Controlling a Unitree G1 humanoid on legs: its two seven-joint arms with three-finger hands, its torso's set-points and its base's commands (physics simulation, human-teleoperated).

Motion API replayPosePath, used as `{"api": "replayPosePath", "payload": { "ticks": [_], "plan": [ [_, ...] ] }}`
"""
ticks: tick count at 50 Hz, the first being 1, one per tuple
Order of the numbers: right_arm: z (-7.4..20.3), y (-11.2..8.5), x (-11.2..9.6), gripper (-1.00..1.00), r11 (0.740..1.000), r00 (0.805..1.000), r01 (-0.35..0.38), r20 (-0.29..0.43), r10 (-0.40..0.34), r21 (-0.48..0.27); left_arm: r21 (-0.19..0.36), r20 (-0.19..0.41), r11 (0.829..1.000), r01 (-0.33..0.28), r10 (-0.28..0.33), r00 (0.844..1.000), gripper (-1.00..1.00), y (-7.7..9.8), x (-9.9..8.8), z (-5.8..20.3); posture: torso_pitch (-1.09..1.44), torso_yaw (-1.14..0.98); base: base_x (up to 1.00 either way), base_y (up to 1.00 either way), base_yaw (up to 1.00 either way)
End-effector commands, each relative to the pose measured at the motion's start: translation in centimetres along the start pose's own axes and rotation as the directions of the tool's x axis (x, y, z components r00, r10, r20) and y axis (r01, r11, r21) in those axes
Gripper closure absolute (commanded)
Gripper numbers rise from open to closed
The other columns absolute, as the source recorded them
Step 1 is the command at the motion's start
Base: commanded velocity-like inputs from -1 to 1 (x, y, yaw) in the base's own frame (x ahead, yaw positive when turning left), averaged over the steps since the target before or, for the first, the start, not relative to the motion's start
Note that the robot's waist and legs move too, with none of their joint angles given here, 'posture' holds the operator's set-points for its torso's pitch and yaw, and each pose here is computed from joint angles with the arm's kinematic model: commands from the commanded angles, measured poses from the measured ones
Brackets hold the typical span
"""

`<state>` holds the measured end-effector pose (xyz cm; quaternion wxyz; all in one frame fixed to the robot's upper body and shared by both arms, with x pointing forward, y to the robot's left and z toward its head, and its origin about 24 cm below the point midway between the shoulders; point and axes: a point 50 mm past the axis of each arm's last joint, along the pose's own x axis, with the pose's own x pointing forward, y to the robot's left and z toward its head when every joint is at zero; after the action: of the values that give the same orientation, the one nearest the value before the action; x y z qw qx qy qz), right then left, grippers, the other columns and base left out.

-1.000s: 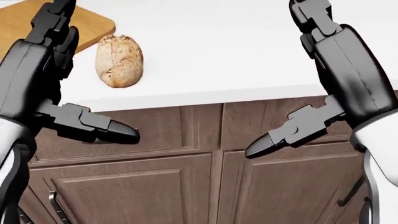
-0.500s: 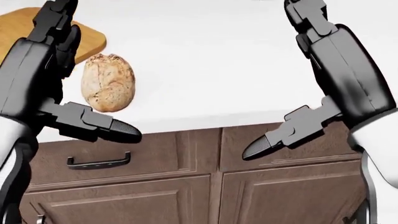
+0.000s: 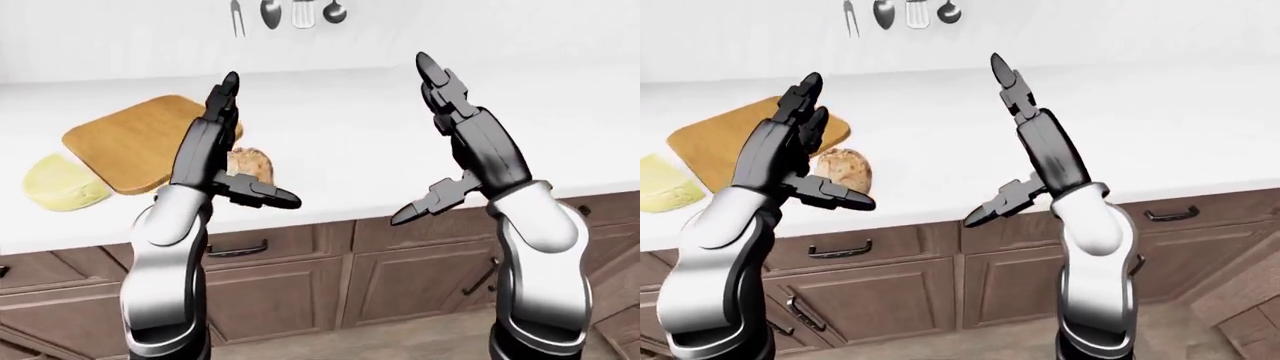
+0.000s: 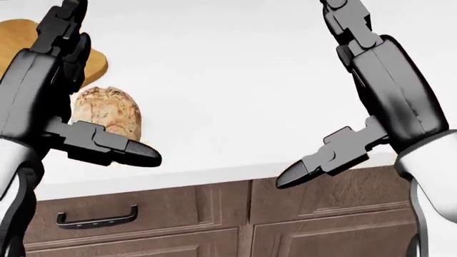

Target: Place the bread and cheese on the cutting board.

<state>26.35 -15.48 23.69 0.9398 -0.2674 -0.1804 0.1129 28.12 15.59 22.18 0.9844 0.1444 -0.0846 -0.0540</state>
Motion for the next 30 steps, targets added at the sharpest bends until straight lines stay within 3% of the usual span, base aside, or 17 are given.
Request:
{"api": "replayPosePath", "payload": {
  "ticks": [1,12,19,30],
  "plan": [
    [1.50,-0.35,0.05,-1.00,0.999,0.997,0.023,0.074,-0.021,-0.027,0.021,0.083,0.999,-0.042,0.040,0.996,-1.00,0.81,-0.23,1.55,0.00,0.00,0.12,0.00,0.00],
    [1.67,-0.30,-0.15,-1.00,1.000,0.996,0.019,0.087,-0.018,-0.016,0.024,0.084,0.999,-0.044,0.042,0.996,-1.00,0.79,-0.29,1.54,0.00,0.00,0.11,0.00,0.00],
    [1.84,0.08,-0.55,-1.00,0.999,0.993,-0.003,0.117,0.009,-0.053,0.025,0.083,0.999,-0.042,0.040,0.996,-1.00,0.70,-0.29,1.49,0.00,0.00,0.00,0.08,0.00],
    [2.06,0.05,-0.51,-1.00,0.999,0.993,-0.002,0.121,0.008,-0.053,0.026,0.083,0.999,-0.042,0.039,0.996,-1.00,0.74,-0.20,1.61,0.00,0.00,0.00,0.86,0.00]
  ]
}}
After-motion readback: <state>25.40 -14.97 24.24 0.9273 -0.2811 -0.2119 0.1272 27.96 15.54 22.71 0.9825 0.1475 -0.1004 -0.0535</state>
